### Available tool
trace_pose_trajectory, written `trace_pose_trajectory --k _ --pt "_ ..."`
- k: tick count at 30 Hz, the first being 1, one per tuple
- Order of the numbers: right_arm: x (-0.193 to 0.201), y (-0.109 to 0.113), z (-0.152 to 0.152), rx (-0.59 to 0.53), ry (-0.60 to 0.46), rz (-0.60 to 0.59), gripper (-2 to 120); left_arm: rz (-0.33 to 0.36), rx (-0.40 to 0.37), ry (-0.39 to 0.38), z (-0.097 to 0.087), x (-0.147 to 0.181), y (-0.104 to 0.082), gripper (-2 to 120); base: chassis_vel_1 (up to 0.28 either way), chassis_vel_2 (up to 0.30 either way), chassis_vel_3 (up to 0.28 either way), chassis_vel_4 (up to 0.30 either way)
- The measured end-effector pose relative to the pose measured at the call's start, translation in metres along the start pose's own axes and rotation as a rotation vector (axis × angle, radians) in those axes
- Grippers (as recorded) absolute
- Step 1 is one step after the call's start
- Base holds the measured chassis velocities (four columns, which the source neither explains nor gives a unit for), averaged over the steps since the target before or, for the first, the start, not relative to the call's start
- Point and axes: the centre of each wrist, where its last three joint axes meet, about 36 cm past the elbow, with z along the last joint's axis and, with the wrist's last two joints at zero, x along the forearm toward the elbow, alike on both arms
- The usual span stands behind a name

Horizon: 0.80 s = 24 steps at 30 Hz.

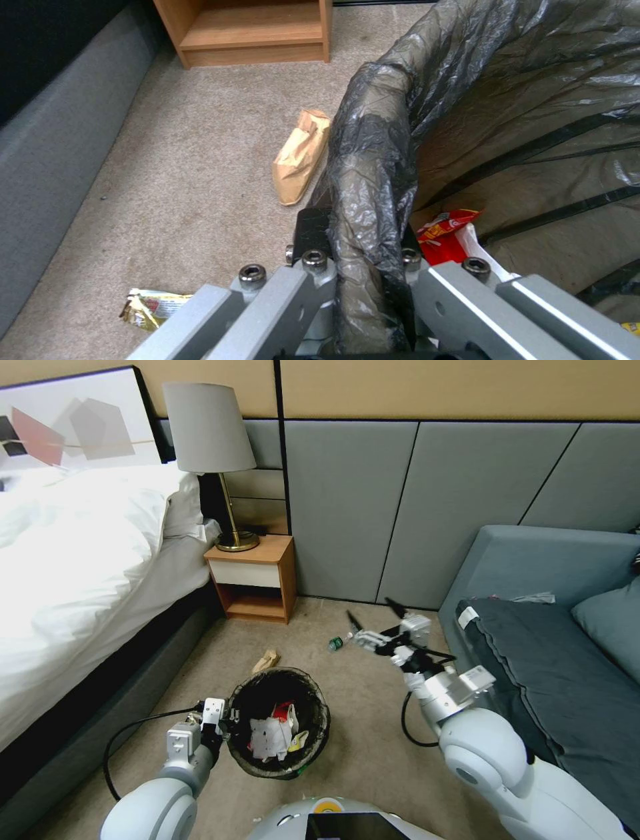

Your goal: Pick up the trash bin, then pick up the garbage from the floor and place it into the trash bin.

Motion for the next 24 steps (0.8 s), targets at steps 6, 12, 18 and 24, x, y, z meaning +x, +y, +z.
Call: trace_pose_trajectory --k 6,12,18,24 --pt "0.014 0.002 0.018 0.027 0.048 0.086 100 -0.033 -0.022 -0.027 -0.001 -0.001 0.001 1 0.000 0.000 0.000 0.000" --pt "0.024 0.013 0.041 0.025 0.110 0.158 100 -0.043 0.017 -0.032 0.000 -0.001 -0.002 1 0.000 0.000 0.000 0.000" --pt "0.037 0.021 0.049 0.026 0.155 0.231 100 -0.049 -0.006 -0.037 0.000 -0.001 -0.002 1 0.000 0.000 0.000 0.000" --pt "0.044 0.019 0.053 0.029 0.168 0.279 100 -0.043 -0.012 -0.037 0.000 -0.001 -0.004 1 0.000 0.000 0.000 0.000"
